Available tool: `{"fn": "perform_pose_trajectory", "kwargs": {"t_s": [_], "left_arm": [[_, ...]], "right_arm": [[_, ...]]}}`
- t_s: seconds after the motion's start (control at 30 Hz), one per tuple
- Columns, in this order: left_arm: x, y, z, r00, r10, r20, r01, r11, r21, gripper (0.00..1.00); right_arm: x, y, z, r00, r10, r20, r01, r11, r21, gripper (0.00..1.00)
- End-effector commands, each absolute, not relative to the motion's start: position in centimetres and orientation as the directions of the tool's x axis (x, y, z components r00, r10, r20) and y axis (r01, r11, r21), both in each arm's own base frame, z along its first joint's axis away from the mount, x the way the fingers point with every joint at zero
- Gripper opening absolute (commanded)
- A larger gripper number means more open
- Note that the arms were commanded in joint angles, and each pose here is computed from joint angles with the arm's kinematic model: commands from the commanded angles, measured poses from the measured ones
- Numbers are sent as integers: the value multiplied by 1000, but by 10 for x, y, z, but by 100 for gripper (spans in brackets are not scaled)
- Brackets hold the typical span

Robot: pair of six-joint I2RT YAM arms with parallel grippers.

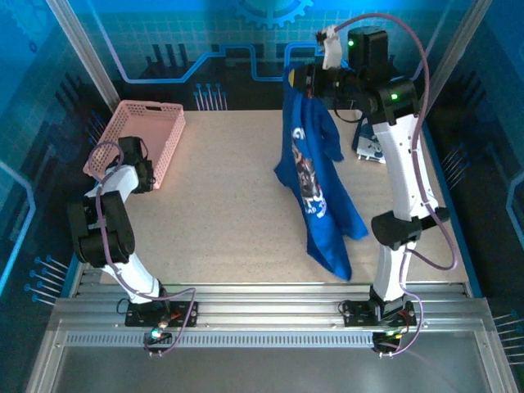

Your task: Fold and stack the t-shirts

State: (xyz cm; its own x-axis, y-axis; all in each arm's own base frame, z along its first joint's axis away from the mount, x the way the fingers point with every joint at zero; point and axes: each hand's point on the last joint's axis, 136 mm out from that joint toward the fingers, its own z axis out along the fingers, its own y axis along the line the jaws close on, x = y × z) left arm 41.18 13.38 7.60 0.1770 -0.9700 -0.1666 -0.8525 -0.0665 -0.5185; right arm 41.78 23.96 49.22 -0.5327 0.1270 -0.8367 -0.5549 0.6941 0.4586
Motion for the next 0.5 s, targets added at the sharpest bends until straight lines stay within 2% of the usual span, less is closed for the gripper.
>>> {"fn": "perform_pose_trajectory", "kwargs": {"t_s": [0.0,0.1,0.17,0.3,0.4,0.47], "left_arm": [[433,129,72,153,-985,-79,-812,-80,-578,49],[439,127,83,146,-988,-56,-777,-79,-625,82],[444,125,102,143,-989,-24,-725,-88,-683,97],[447,119,160,94,-993,-75,-639,-2,-769,99],[439,106,208,22,-985,-170,-594,124,-795,99],[433,87,236,-49,-969,-241,-554,227,-801,99]], "right_arm": [[398,247,537,-514,215,-831,-624,571,534,0],[384,255,566,-499,261,-827,-689,459,561,0],[371,258,579,-472,249,-846,-741,408,533,0],[362,250,558,-503,174,-846,-732,435,525,0],[371,231,490,-609,92,-788,-600,596,533,0],[385,204,433,-690,131,-712,-461,679,571,0]]}}
